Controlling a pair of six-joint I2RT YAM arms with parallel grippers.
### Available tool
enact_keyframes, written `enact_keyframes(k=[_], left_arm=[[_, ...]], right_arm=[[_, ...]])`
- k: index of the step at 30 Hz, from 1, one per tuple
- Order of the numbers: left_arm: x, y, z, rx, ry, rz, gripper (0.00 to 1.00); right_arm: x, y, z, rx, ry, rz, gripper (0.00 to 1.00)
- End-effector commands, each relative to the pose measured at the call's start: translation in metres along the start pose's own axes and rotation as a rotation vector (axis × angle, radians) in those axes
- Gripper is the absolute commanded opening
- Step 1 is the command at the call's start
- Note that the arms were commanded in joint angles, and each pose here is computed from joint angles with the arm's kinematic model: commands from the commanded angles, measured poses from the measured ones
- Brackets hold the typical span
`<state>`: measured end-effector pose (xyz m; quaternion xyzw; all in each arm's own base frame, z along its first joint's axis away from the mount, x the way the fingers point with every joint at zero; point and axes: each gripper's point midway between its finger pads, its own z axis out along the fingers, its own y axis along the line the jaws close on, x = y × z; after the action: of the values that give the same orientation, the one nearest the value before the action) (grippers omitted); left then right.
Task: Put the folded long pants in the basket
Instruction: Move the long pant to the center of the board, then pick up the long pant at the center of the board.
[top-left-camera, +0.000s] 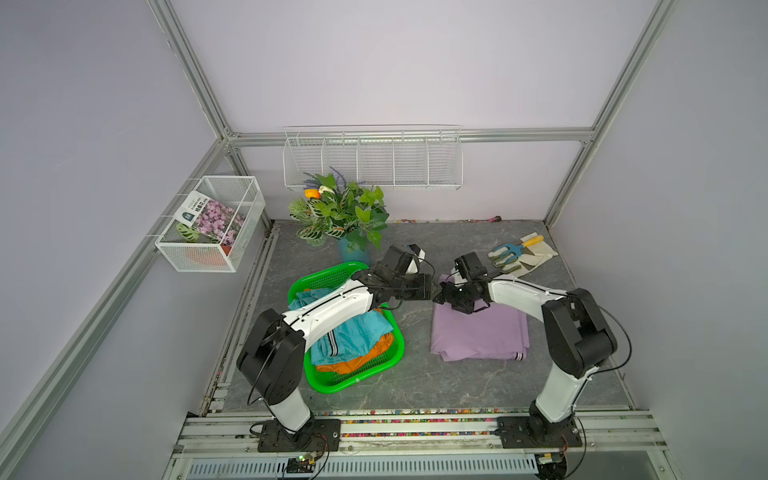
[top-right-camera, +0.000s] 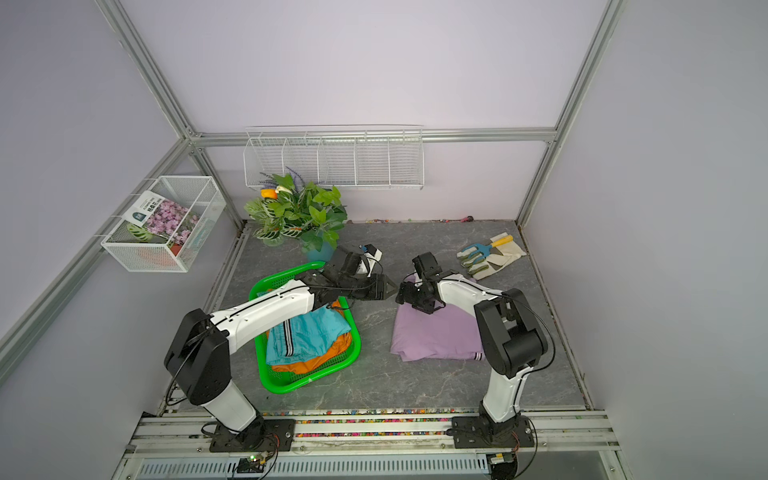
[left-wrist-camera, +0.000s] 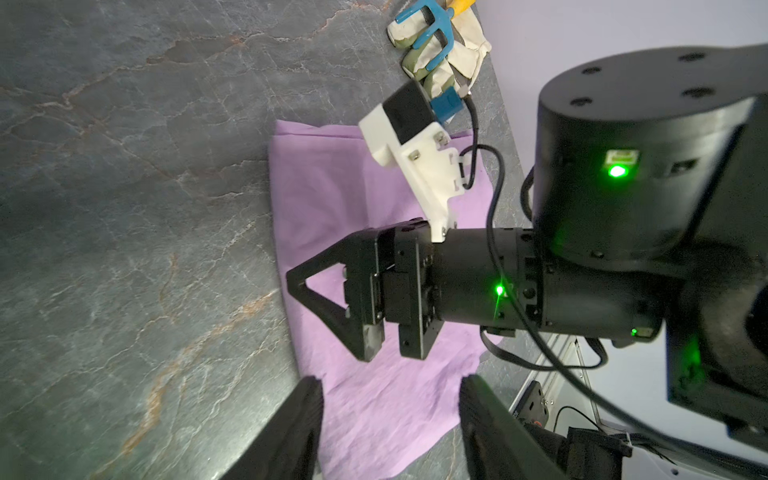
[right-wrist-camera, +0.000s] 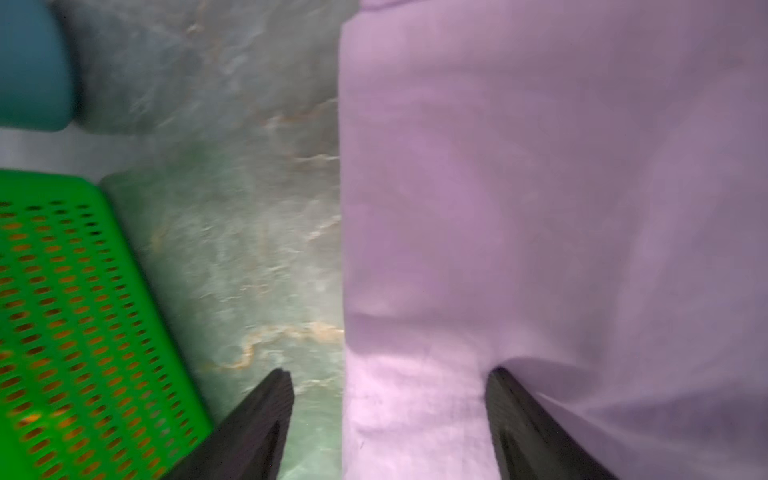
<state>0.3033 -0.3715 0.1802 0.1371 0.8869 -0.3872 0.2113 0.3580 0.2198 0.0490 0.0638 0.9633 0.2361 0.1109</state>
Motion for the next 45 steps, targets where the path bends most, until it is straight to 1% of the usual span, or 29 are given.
enact_keyframes(k=[1, 4, 6, 10, 12, 16, 18, 22, 24, 27, 31, 33, 37, 41, 45], left_arm=[[-0.014, -0.008, -0.012, 0.033, -0.052, -0.005, 0.57], [-0.019, -0.010, -0.009, 0.048, -0.057, -0.009, 0.58], [-0.020, -0.013, -0.004, 0.069, -0.050, -0.014, 0.58], [-0.018, -0.017, 0.015, 0.130, -0.012, -0.041, 0.57], [-0.015, -0.015, 0.030, 0.150, 0.019, -0.068, 0.58], [-0.004, -0.011, 0.054, 0.195, 0.092, -0.123, 0.57], [0.003, -0.005, 0.062, 0.182, 0.120, -0.141, 0.57], [0.021, 0.012, 0.077, 0.105, 0.193, -0.182, 0.57], [0.028, 0.023, 0.080, 0.054, 0.221, -0.193, 0.57], [0.035, 0.039, 0.082, -0.027, 0.235, -0.180, 0.57], [0.040, 0.051, 0.086, -0.051, 0.248, -0.197, 0.57], [0.042, 0.055, 0.090, -0.057, 0.254, -0.206, 0.58], [0.047, 0.061, 0.097, -0.070, 0.280, -0.226, 0.58], [0.049, 0.071, 0.100, -0.111, 0.291, -0.236, 0.58], [0.052, 0.076, 0.102, -0.121, 0.296, -0.243, 0.58]], right_arm=[[0.000, 0.005, -0.012, 0.008, 0.026, -0.029, 0.77], [-0.012, -0.003, -0.040, 0.038, -0.019, -0.050, 0.78], [-0.019, -0.014, -0.061, 0.038, -0.042, -0.035, 0.80], [-0.031, -0.060, -0.099, 0.072, -0.106, 0.040, 0.80], [-0.030, -0.091, -0.111, 0.098, -0.120, 0.122, 0.80], [-0.015, -0.148, -0.124, 0.129, -0.145, 0.299, 0.81], [-0.006, -0.170, -0.128, 0.139, -0.160, 0.379, 0.81], [0.010, -0.202, -0.130, 0.118, -0.189, 0.516, 0.93], [0.013, -0.207, -0.128, 0.078, -0.195, 0.545, 0.94], [0.016, -0.206, -0.119, 0.045, -0.180, 0.541, 0.95], [0.016, -0.197, -0.106, -0.042, -0.163, 0.534, 0.95], [0.018, -0.193, -0.100, -0.044, -0.150, 0.515, 0.95], [0.027, -0.188, -0.088, 0.009, -0.097, 0.466, 0.95], [0.033, -0.195, -0.079, 0.050, -0.068, 0.483, 0.94], [0.034, -0.194, -0.073, 0.033, -0.055, 0.487, 0.91]])
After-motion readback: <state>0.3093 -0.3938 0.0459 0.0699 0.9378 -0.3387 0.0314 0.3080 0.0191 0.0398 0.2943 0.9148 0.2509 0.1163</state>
